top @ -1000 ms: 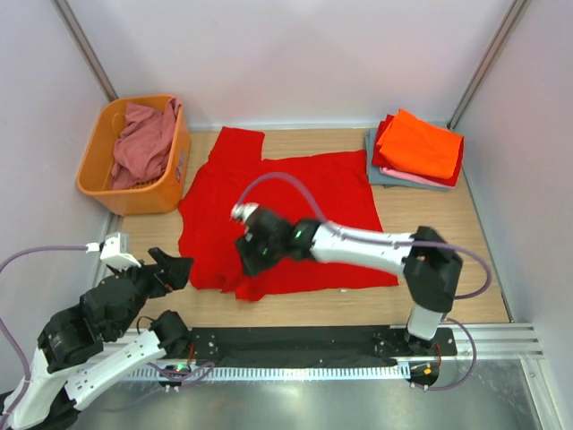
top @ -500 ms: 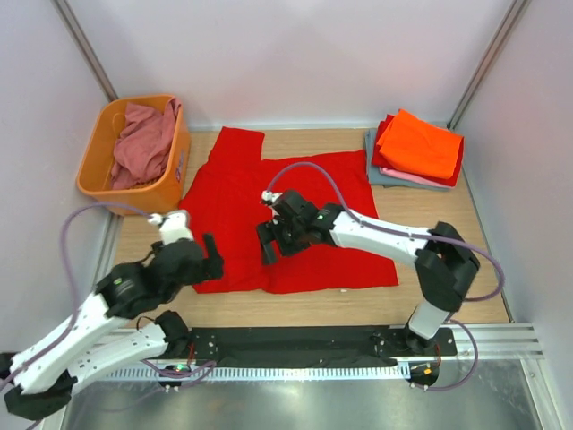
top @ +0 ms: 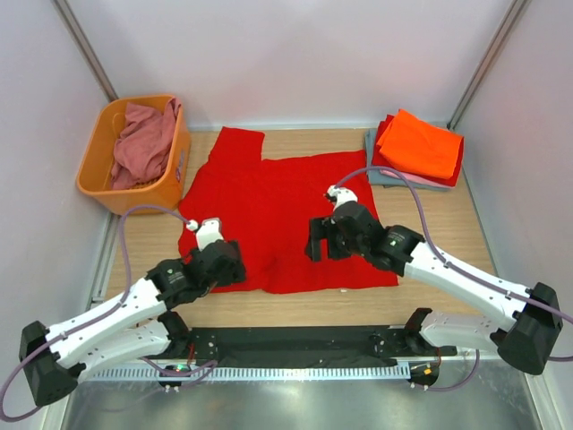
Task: Fold and stack the t-shirts
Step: Fold the tshirt
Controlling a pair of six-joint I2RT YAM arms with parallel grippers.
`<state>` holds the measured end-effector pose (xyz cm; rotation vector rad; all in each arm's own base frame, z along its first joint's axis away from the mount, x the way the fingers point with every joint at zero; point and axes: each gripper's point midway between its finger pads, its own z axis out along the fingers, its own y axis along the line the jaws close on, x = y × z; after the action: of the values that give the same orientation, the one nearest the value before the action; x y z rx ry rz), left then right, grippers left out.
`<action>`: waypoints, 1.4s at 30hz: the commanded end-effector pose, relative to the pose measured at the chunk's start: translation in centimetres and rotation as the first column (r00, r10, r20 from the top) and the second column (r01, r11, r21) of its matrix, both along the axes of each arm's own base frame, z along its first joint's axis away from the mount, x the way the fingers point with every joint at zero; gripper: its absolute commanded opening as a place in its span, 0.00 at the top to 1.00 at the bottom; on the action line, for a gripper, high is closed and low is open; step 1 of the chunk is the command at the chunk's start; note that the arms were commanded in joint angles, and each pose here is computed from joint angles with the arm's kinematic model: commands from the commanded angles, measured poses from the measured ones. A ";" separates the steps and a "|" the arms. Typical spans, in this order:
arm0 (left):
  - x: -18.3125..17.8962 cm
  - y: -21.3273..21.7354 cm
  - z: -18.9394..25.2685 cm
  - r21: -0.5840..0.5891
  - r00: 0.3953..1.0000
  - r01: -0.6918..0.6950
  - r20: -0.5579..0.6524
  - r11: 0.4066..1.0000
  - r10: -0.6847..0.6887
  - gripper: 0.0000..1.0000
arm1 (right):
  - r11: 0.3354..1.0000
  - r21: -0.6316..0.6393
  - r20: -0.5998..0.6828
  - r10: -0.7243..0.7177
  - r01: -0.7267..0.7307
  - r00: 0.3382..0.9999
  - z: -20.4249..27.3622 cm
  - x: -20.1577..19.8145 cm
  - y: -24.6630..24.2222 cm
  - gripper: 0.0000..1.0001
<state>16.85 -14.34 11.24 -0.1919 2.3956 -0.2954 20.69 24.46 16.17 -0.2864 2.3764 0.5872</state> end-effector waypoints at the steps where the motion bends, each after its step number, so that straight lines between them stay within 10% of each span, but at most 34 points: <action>1: 1.4 -1.8 -1.2 -0.067 0.999 -0.030 0.015 0.997 0.031 0.32 | 0.998 -0.003 0.011 -0.060 0.060 0.998 -0.3 0.0 -1.2 0.14; 42: 1.0 -0.4 -8.3 -0.017 0.973 -0.162 -0.173 0.987 0.156 0.54 | 0.995 -0.031 -0.001 -0.097 0.097 0.995 -2.2 -1.0 -3.3 0.13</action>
<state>17.17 -14.33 2.16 -0.4125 2.5636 -0.2132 19.25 21.31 13.31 -0.2248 2.4202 0.4928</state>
